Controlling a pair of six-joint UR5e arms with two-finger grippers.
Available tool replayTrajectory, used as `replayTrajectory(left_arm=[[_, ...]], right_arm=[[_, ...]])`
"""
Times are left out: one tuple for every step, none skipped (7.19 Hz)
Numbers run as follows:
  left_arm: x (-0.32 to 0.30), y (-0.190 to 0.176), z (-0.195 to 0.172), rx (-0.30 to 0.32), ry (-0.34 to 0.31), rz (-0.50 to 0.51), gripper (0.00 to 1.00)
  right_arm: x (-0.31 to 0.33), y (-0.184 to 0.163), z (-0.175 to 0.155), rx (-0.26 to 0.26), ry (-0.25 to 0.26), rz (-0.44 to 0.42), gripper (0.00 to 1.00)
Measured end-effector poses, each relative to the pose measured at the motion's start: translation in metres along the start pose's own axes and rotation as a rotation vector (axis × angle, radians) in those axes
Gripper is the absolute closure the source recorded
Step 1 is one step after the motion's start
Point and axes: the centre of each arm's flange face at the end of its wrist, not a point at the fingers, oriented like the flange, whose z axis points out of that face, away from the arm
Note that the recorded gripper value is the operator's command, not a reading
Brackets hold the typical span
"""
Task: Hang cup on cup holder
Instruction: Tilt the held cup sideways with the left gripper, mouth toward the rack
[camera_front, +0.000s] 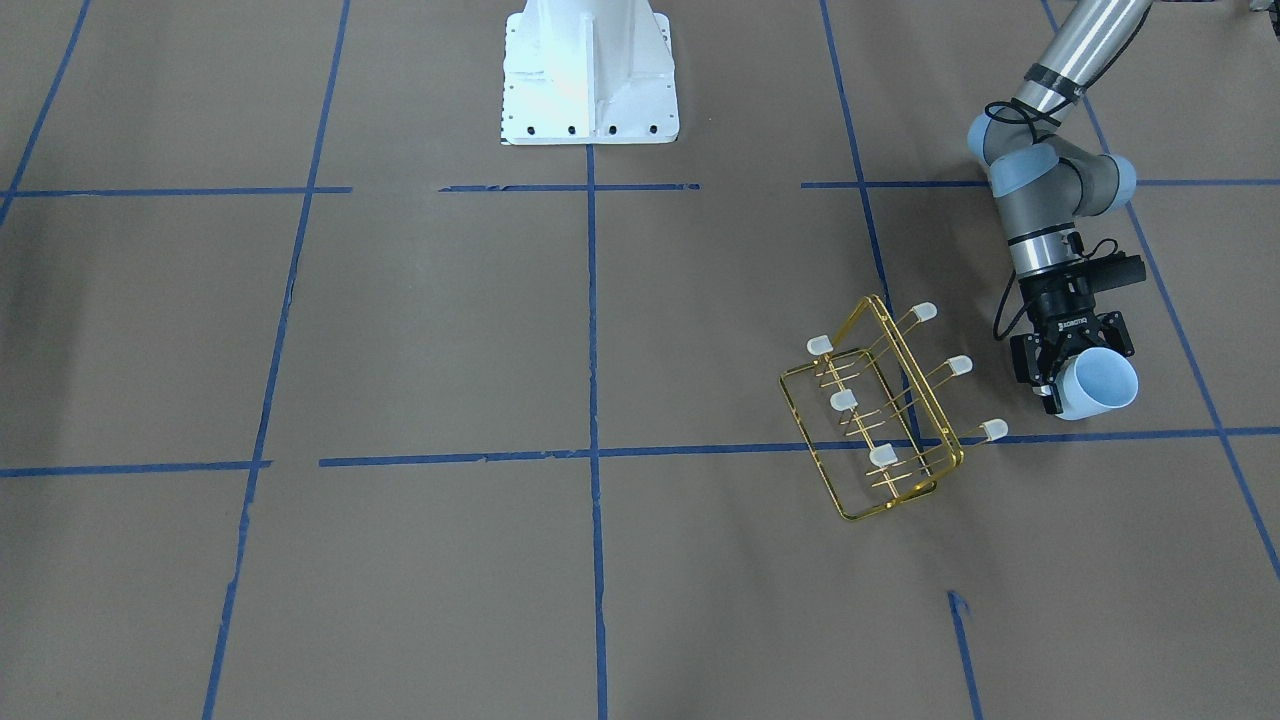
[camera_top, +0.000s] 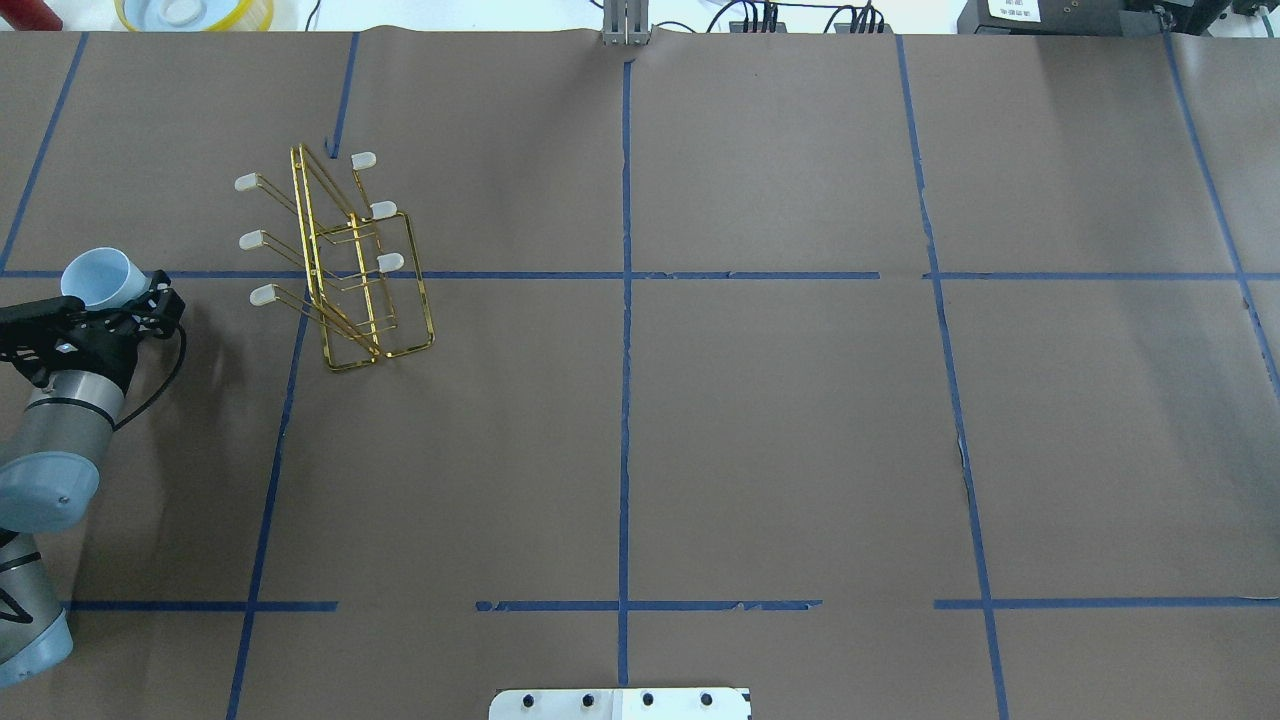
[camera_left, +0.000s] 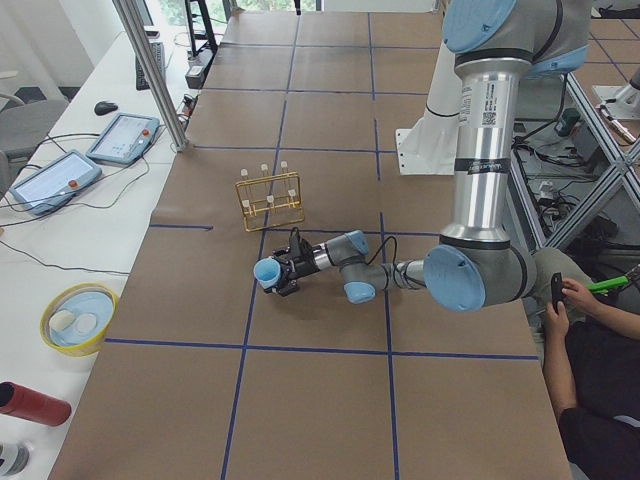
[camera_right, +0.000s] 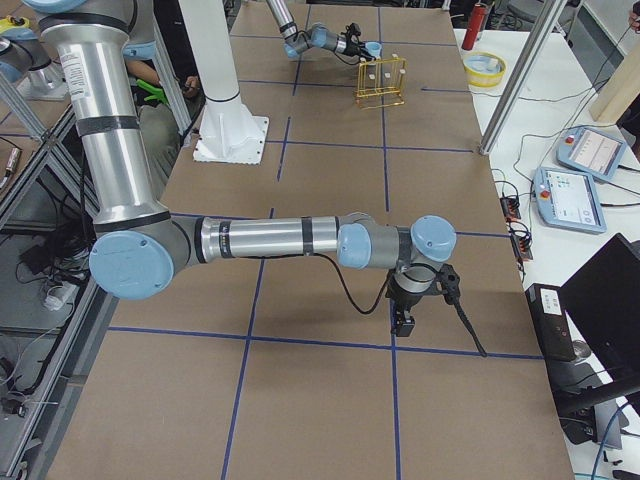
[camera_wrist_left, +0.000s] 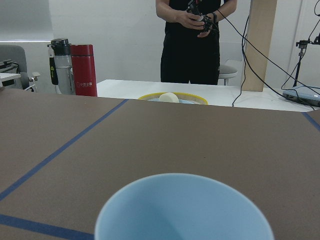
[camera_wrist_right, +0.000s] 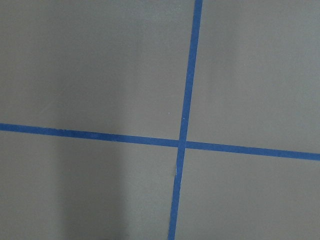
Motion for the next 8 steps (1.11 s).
replayTrajectory(left_arm=[[0.000,0.000,0.000,0.000,0.000,0.001,0.71],[0.000,0.001,0.000,0.000,-0.001,0.001,0.82],[0.000,0.000,0.000,0.000,-0.001,0.001,0.84],[0.001,-0.002,0.000,0.002,0.001,0.002,0.89],[0.006,-0.008,-0.002,0.005,0.008,0.018,0.88],[0.013,-0.017,-0.005,0.001,0.023,0.048,0.98],[0.021,-0.025,-0.009,-0.010,0.042,0.093,1.00],[0.028,-0.034,-0.014,-0.016,0.060,0.161,1.00]], right_arm=[[0.000,0.000,0.000,0.000,0.000,0.000,0.00],[0.000,0.000,0.000,0.000,0.000,0.000,0.00],[0.000,0.000,0.000,0.000,0.000,0.000,0.00],[0.000,0.000,0.000,0.000,0.000,0.000,0.00],[0.000,0.000,0.000,0.000,0.000,0.000,0.00],[0.000,0.000,0.000,0.000,0.000,0.000,0.00],[0.000,0.000,0.000,0.000,0.000,0.000,0.00],[0.000,0.000,0.000,0.000,0.000,0.000,0.00]])
